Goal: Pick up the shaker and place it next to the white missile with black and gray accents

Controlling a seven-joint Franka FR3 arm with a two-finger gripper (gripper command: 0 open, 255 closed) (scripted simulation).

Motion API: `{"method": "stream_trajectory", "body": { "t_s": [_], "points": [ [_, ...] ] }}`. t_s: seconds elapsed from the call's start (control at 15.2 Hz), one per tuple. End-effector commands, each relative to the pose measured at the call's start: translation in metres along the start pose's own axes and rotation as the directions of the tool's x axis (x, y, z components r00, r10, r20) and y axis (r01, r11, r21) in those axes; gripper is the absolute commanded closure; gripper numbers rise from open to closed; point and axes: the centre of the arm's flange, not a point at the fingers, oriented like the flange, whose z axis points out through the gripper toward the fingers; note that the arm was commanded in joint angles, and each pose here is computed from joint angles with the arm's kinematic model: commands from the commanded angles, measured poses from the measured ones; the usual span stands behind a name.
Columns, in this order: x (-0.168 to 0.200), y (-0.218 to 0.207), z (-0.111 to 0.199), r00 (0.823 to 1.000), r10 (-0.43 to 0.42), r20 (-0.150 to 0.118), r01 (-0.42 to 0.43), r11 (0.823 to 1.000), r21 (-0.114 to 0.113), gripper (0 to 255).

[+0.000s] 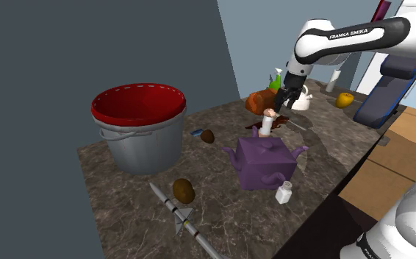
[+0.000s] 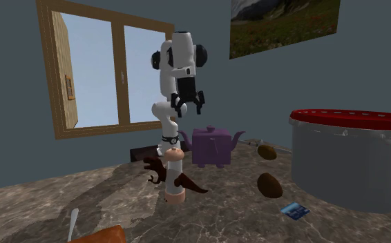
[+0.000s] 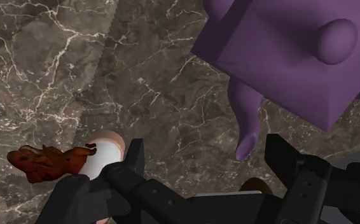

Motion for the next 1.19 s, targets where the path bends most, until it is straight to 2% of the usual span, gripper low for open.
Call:
{"method": "stream_trajectory", "body": {
  "t_s": [0.0, 0.79, 1.12],
  "points": [
    [0.019, 0.021, 0.009, 1.0, 0.014, 0.005, -0.014, 1.0, 0.003, 0],
    [0.12, 0.138, 0.064, 0.995, 0.095, 0.042, -0.096, 0.995, 0.026, 0],
    [0.124, 0.142, 0.088, 0.994, 0.098, 0.043, -0.099, 0.995, 0.027, 0]
  ]
}}
